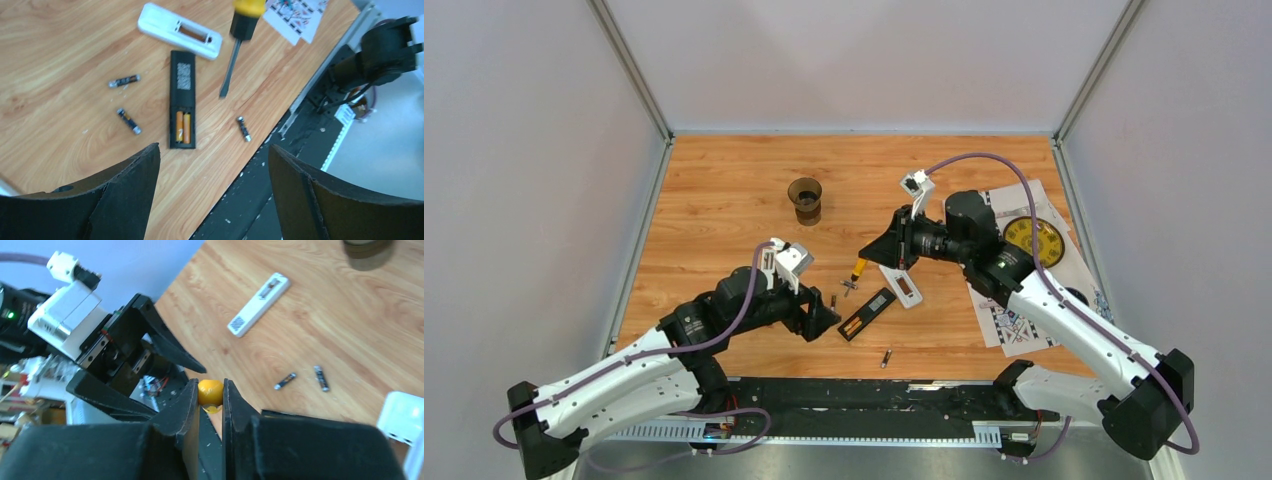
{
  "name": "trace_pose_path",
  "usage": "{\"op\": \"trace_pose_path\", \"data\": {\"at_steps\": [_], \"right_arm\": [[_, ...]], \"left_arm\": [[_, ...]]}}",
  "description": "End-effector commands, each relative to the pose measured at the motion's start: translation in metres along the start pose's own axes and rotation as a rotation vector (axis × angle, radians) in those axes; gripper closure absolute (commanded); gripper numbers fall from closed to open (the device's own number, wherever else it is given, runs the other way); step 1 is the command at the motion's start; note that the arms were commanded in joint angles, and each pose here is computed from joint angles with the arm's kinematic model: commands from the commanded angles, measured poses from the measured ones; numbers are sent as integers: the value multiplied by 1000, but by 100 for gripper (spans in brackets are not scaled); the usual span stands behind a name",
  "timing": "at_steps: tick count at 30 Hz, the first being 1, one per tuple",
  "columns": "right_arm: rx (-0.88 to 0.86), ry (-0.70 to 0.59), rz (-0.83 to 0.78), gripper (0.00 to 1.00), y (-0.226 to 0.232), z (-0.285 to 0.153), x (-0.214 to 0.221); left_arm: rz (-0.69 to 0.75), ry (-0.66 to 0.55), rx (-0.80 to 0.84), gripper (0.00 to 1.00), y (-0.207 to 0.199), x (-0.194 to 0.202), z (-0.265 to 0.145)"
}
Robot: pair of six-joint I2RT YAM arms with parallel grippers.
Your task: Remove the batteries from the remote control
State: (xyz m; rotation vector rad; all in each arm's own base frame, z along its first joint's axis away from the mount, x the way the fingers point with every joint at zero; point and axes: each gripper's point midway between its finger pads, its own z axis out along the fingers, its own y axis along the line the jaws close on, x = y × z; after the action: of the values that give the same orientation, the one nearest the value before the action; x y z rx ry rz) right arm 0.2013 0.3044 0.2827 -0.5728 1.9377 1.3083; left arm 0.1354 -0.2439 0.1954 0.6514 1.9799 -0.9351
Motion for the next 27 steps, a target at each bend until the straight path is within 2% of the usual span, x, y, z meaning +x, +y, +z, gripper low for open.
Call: {"op": "trace_pose_path", "data": {"at_steps": [1,7,11,19,27], "right_arm": [[213,-69,-51,100,-37,-12,-9],[395,-110,-68,100,-73,-22,-8],[445,-101,-74,100,-85,-24,-3],[445,-53,-56,100,-95,-14,13],[397,-21,-8,100,-96,1,21]], "left_arm": [[-21,46,-97,15,21,19,1],[-17,149,-153,15,36,47,10],[-3,196,-208,15,48,57,20],[52,275,-252,20,55,82,46],[114,319,-285,20,57,106,73]]}}
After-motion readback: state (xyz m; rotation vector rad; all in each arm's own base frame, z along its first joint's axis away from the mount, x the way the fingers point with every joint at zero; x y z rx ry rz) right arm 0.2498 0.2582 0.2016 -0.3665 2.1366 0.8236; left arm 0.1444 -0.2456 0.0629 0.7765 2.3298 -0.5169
